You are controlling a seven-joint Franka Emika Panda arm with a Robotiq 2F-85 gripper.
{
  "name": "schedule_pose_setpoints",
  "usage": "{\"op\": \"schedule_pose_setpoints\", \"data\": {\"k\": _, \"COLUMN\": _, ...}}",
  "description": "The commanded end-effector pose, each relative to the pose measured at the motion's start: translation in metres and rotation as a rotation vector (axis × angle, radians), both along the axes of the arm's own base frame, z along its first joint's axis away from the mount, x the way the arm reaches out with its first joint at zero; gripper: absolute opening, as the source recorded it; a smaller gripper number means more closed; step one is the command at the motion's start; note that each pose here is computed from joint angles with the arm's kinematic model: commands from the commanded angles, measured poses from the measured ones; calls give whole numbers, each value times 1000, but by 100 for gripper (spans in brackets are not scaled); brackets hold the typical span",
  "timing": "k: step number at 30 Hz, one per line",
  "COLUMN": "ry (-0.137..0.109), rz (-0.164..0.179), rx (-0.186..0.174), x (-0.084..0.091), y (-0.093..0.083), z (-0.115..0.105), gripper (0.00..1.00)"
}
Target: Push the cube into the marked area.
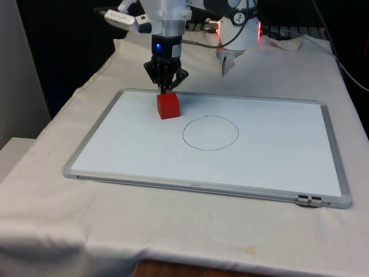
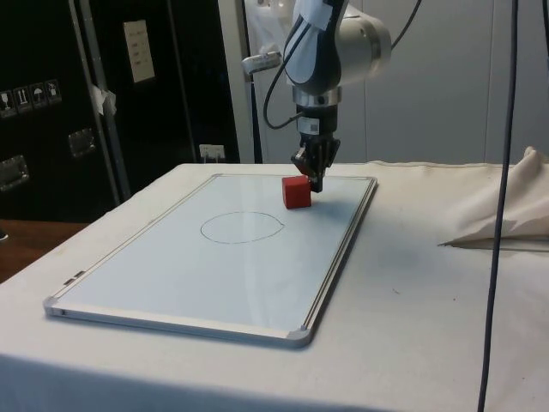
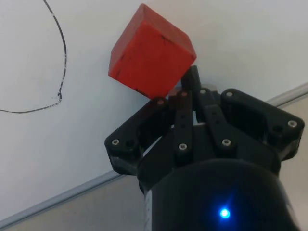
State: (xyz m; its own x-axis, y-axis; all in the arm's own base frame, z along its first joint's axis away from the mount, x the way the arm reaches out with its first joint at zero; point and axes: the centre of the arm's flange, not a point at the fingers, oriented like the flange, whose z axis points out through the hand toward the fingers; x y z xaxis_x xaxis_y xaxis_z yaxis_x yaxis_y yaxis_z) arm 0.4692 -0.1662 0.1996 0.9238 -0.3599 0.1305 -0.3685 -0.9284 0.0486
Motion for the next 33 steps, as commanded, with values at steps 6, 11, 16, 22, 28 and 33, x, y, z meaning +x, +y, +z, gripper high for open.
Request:
{"op": "schedule_pose_setpoints", "data": {"k": 6, "ry": -21, "rz": -43, "rx": -3, "x": 6, "y": -1, "z": 5, "gripper": 0}}
{"op": "schedule_pose_setpoints", "data": {"k": 11, "ry": -37, "rz": -60, "rx": -4, "x": 9, "y": 0, "z": 10, "gripper": 0}}
{"op": "schedule_pose_setpoints", "data": {"k": 16, "ry": -59, "rz": -71, "rx": 7, "x": 16, "y": 12, "z": 16, "gripper": 0}}
{"op": "schedule_pose_setpoints", "data": {"k": 22, "ry": -69, "rz": -65, "rx": 20, "x": 22, "y": 28, "z": 17, "gripper": 0}}
{"op": "schedule_pose_setpoints", "data": {"k": 28, "ry": -73, "rz": -64, "rx": 27, "x": 29, "y": 44, "z": 14, "gripper": 0}}
{"op": "schedule_pose_setpoints", "data": {"k": 33, "ry": -65, "rz": -76, "rx": 28, "x": 33, "y": 46, "z": 10, "gripper": 0}}
